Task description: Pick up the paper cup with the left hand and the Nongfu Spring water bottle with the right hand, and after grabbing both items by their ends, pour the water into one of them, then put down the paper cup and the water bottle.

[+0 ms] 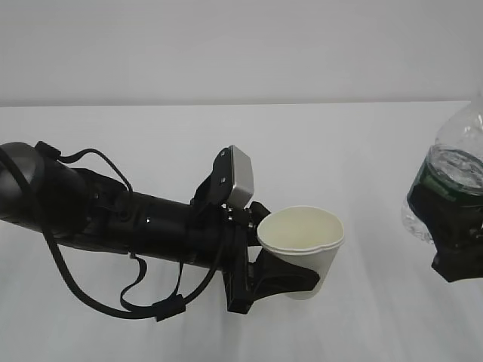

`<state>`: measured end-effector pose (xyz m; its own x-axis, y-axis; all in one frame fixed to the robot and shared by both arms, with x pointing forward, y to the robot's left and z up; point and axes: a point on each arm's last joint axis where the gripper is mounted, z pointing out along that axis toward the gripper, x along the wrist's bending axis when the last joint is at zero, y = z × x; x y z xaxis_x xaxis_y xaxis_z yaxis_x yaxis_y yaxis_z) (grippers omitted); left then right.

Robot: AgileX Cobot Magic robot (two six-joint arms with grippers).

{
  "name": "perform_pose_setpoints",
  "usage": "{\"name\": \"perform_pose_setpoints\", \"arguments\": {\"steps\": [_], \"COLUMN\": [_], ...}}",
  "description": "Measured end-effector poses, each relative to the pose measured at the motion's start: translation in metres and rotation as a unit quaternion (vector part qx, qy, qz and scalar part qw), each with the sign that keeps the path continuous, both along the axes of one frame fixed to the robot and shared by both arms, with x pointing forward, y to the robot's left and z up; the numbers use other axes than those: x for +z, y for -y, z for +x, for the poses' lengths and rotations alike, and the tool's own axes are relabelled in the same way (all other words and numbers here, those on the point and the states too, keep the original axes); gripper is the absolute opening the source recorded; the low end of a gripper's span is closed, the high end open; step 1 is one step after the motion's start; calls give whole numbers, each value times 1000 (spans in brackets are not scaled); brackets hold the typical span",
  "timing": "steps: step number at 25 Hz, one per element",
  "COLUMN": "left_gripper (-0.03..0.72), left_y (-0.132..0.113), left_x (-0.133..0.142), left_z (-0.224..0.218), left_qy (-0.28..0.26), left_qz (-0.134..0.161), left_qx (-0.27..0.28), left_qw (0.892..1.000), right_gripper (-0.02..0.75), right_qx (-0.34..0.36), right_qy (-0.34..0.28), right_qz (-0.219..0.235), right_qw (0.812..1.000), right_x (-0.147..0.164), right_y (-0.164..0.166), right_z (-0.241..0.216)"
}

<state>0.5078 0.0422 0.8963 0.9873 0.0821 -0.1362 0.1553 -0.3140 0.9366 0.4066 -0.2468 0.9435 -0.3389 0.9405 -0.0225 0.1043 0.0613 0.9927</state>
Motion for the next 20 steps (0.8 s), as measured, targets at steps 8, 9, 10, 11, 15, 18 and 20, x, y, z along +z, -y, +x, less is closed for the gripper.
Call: {"name": "perform_pose_setpoints", "arguments": {"steps": [8,9,10,11,15,18,20], "left_gripper": [456,456,456,456,456,456,456], "left_y": [2,2,2,2,2,2,1], "left_x": [0,0,0,0,0,-1,-2], "left_z": [-2,-2,-2,-2,-2,-1,-1], "left_qy": [-1,-1,-1,-1,-1,-4,-9], "left_qz": [0,0,0,0,1,5,10], "left_qx": [-3,-3,-3,-3,-3,1,6], "left_qw": [1000,1000,1000,1000,1000,1000,1000], "right_gripper": [461,460,460,460,458,458,458], "right_qx": [0,1,1,1,2,6,8], "right_qy": [-9,-11,-17,-25,-47,-42,-40], "right_qz": [-14,-18,-23,-30,-59,-78,-87], "right_qw": [1000,1000,1000,999,997,996,995], "right_x": [7,7,6,5,1,1,1], "right_y": [-4,-4,-4,-4,-4,-4,-4], "right_z": [16,17,18,19,21,21,21]}}
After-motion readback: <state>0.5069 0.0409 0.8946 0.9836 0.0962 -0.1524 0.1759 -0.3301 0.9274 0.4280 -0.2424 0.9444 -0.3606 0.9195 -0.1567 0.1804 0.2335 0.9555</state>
